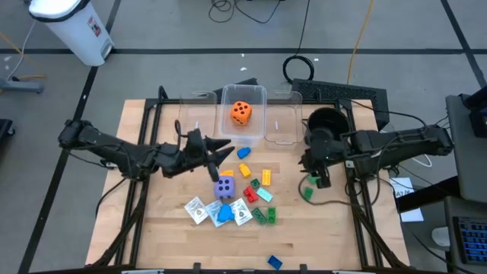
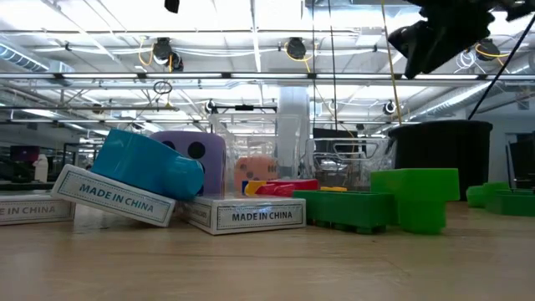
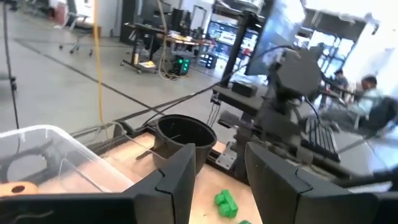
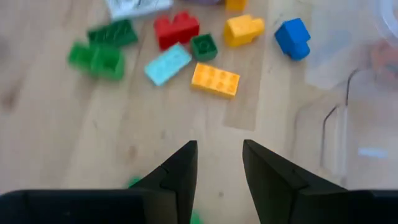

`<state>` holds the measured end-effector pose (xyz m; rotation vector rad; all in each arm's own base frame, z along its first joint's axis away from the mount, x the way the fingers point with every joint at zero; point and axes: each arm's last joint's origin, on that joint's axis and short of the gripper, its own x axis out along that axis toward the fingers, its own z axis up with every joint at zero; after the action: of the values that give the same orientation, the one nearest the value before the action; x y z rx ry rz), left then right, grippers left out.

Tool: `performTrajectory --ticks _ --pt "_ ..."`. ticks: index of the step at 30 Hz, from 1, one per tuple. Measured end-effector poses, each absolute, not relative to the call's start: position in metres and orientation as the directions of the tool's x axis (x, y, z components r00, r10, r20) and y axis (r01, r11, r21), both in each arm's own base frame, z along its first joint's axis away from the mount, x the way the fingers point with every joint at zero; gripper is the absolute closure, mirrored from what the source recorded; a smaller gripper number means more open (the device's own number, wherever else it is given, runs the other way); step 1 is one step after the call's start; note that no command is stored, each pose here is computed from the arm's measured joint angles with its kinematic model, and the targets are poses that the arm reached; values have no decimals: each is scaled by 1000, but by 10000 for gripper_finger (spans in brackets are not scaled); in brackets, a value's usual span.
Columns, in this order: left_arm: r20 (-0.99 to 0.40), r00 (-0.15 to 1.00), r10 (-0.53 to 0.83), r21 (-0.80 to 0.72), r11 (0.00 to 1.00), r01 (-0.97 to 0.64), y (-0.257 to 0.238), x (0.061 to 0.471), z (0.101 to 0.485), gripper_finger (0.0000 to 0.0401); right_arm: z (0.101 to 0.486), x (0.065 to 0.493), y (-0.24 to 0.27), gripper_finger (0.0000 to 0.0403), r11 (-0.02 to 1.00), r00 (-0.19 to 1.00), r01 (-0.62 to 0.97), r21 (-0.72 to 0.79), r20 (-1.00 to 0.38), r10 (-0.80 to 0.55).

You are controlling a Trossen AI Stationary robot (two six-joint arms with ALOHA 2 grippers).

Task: Pick & Place Toys
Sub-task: Put the top light green game piece into the right transparent bin

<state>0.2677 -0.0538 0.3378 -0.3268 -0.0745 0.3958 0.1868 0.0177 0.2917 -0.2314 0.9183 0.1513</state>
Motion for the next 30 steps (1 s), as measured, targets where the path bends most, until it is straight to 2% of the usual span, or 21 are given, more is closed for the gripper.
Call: performTrajectory --ticks 4,11,13,18,25,30 --pt "10 910 414 -416 829 -373 -47 269 338 256 283 184 14 278 945 559 -269 -183 -829 -1" --pt "10 908 419 -537 768 -348 -46 269 338 256 258 167 4 251 967 361 -224 -125 -932 -37" --pt "10 908 419 -544 764 -346 -46 269 338 256 251 164 3 236 967 320 -226 -115 -947 -37" --pt "10 908 419 -559 755 -342 -46 269 338 256 236 159 6 187 960 265 -280 -16 -962 61" --pt "10 908 418 -561 754 -341 -46 269 338 256 212 154 7 119 935 218 -353 -17 -974 65" --pt "9 908 418 -575 745 -337 -46 269 338 256 196 157 7 86 922 162 -387 -6 -985 61"
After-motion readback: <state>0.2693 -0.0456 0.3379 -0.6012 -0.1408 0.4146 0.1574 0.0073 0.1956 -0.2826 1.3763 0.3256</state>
